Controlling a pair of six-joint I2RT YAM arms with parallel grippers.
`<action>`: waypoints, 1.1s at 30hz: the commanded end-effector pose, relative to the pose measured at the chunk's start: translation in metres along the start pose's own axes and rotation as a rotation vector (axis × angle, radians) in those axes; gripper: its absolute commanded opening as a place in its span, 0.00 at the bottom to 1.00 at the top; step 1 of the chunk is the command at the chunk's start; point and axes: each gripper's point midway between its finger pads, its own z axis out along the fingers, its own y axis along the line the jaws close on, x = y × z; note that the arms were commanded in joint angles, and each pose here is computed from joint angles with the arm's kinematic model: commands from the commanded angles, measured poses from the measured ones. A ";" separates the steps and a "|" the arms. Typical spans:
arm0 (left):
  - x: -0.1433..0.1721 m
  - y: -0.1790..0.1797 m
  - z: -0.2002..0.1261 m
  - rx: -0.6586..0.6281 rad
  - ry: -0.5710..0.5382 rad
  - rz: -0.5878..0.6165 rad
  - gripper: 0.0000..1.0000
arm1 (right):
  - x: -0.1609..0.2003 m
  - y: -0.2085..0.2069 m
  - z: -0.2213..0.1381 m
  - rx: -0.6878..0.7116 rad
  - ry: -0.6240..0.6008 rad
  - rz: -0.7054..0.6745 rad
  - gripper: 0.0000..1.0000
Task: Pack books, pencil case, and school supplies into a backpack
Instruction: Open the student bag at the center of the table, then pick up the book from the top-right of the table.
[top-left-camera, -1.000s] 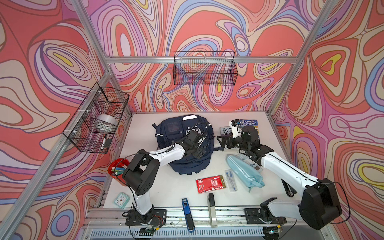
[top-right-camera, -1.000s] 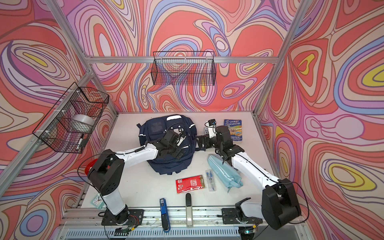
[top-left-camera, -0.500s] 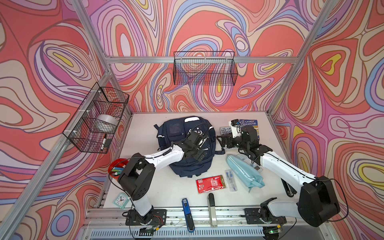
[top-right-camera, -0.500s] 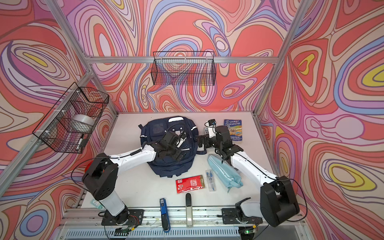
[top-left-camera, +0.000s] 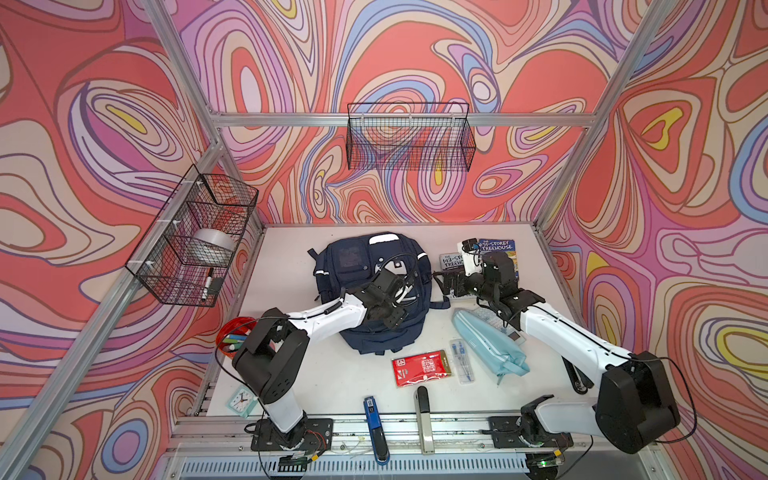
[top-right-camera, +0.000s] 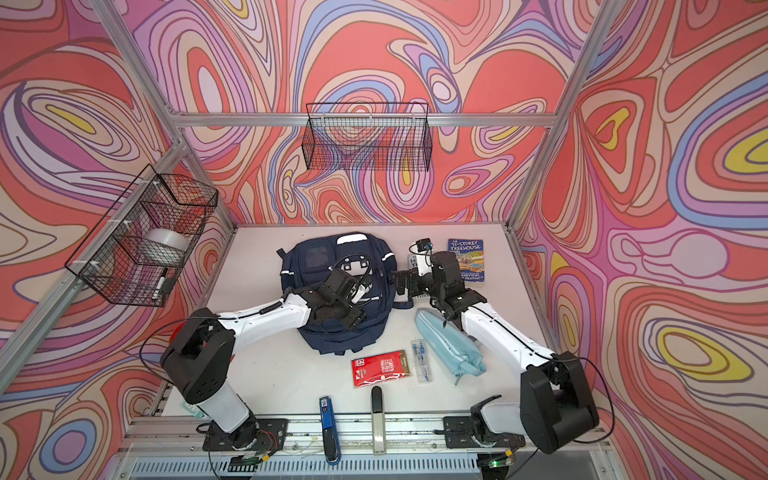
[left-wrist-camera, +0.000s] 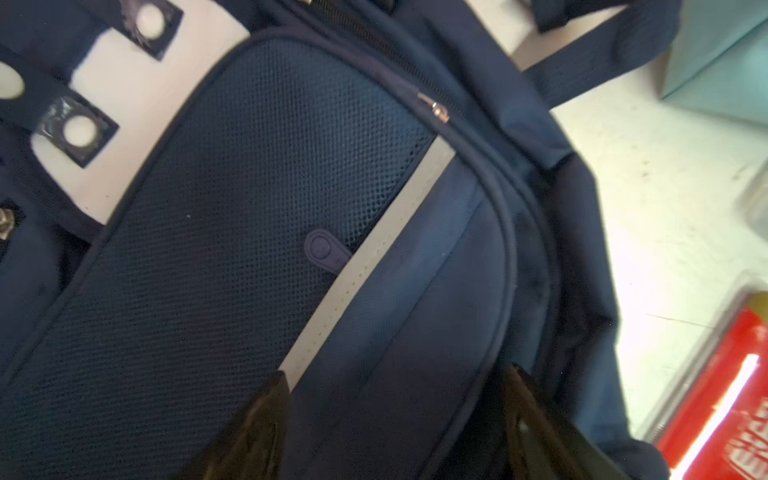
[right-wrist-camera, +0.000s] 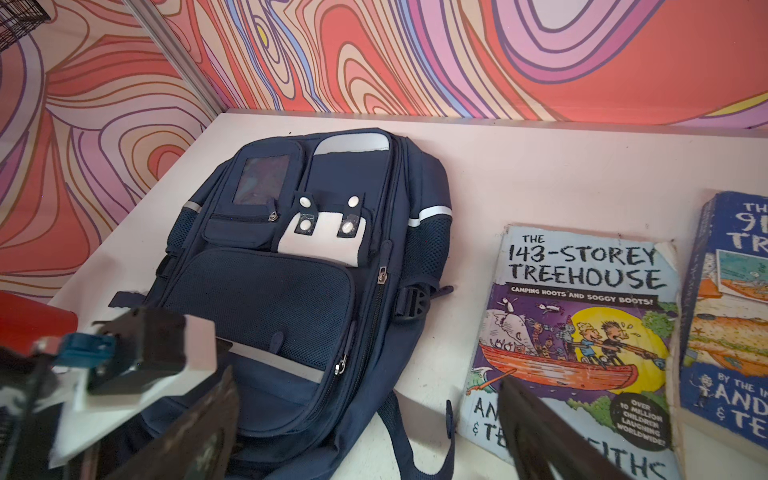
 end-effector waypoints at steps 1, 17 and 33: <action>0.009 0.008 0.009 -0.068 0.037 0.039 0.84 | -0.001 -0.007 -0.006 0.031 -0.003 -0.014 0.99; -0.052 0.052 -0.063 -0.101 -0.173 -0.259 0.00 | -0.009 -0.084 -0.008 0.216 0.068 0.164 0.98; -0.083 0.067 -0.099 -0.020 -0.266 -0.420 0.00 | 0.084 -0.168 0.053 0.259 0.413 0.416 0.94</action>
